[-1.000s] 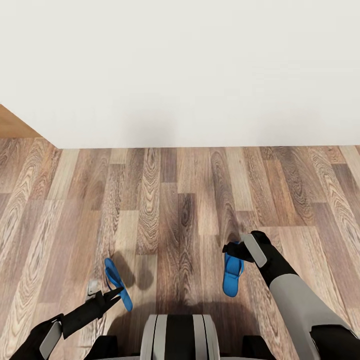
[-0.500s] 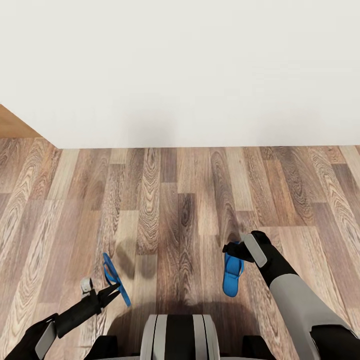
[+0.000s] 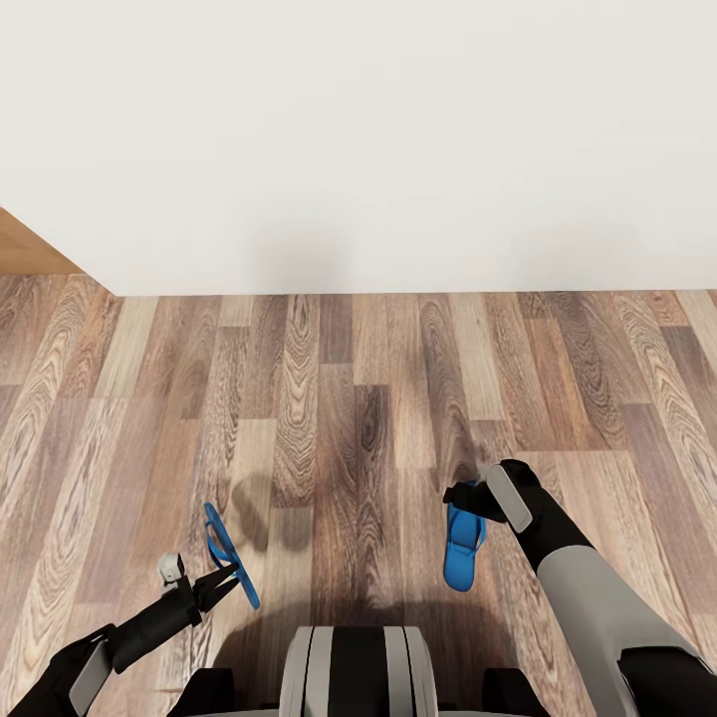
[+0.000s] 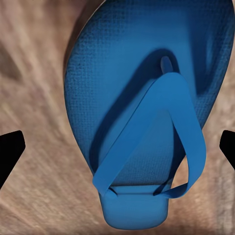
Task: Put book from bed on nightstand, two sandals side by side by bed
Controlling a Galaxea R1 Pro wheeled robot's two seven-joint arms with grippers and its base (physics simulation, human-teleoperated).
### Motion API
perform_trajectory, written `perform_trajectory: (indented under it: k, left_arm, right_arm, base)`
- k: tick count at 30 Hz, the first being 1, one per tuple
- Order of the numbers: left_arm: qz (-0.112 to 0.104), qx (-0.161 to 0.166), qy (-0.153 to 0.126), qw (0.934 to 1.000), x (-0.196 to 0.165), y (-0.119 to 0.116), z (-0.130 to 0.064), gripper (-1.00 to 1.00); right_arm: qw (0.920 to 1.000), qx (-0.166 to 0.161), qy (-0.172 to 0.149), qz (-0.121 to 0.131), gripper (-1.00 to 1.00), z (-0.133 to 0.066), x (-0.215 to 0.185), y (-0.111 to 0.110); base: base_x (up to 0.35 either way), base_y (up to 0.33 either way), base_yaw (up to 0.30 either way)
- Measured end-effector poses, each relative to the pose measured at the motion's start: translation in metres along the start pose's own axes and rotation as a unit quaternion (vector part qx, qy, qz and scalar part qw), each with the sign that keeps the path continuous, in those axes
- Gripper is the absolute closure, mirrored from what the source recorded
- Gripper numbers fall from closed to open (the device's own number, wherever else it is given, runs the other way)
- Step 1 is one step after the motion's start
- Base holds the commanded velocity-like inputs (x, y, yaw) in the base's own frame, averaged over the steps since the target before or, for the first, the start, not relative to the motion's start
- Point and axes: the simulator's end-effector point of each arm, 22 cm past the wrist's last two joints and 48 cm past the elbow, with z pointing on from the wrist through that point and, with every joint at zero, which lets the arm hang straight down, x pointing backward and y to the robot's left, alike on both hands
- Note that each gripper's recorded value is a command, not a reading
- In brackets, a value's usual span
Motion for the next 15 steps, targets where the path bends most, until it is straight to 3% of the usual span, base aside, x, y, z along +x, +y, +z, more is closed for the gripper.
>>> perform_trajectory:
  k: [15]
  left_arm:
    - [0.0, 0.0, 0.0, 1.0, 0.0, -0.0001, 0.0, 1.0]
  right_arm:
    - [1.0, -0.001, 0.0, 0.001, -1.0, 0.0002, 0.0002, 0.0001]
  base:
    - [0.0, 0.0, 0.0]
